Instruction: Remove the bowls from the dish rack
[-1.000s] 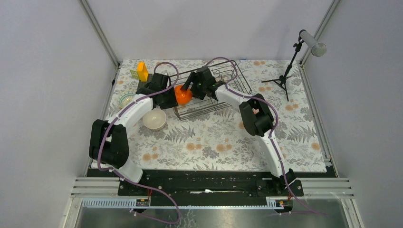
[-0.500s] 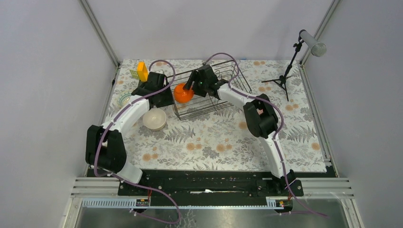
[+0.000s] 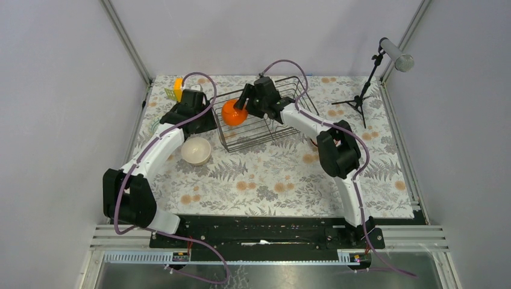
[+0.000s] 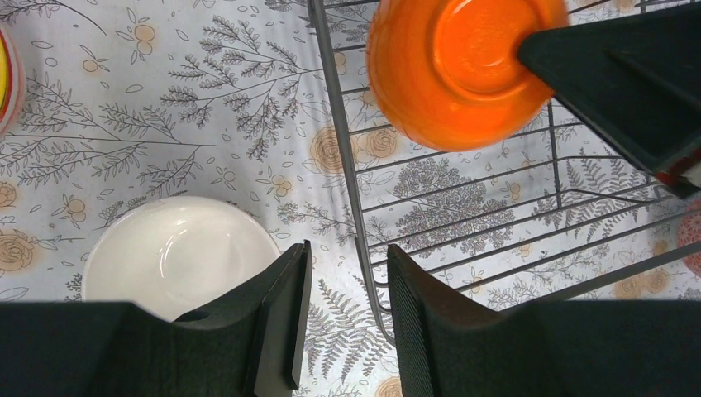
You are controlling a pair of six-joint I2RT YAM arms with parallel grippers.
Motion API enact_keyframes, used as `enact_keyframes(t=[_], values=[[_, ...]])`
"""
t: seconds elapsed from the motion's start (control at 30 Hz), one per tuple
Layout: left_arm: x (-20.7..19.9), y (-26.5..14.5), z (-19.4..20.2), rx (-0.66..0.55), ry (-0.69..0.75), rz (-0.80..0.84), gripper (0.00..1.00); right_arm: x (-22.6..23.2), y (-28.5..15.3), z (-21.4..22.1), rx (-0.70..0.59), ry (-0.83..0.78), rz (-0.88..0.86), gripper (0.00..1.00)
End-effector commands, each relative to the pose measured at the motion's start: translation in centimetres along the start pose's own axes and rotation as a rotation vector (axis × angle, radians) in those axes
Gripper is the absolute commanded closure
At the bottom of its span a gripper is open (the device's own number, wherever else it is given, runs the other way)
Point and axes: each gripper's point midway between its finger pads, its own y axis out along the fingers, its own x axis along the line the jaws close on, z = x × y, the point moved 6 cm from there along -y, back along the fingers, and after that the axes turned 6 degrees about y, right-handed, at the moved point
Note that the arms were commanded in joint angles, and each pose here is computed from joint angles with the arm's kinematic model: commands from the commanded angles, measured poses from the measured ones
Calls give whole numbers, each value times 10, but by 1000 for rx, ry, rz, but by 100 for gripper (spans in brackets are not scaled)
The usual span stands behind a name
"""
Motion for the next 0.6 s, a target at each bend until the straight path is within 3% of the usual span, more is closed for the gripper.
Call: enact_keyframes(t=[0.0, 0.13, 0.23, 0.57], values=[[-4, -17, -27, -104, -33, 42, 56, 45, -52, -41, -102, -6, -129, 45], [-7, -22, -30, -127, -56, 89, 53, 45, -72, -48, -101, 2, -149, 46], [-13, -28, -33, -159, -88, 178, 39, 43, -92, -53, -101, 4, -162, 46], [-31, -47, -43, -208, -294, 741, 17, 28, -163, -62, -76, 36, -280, 46]])
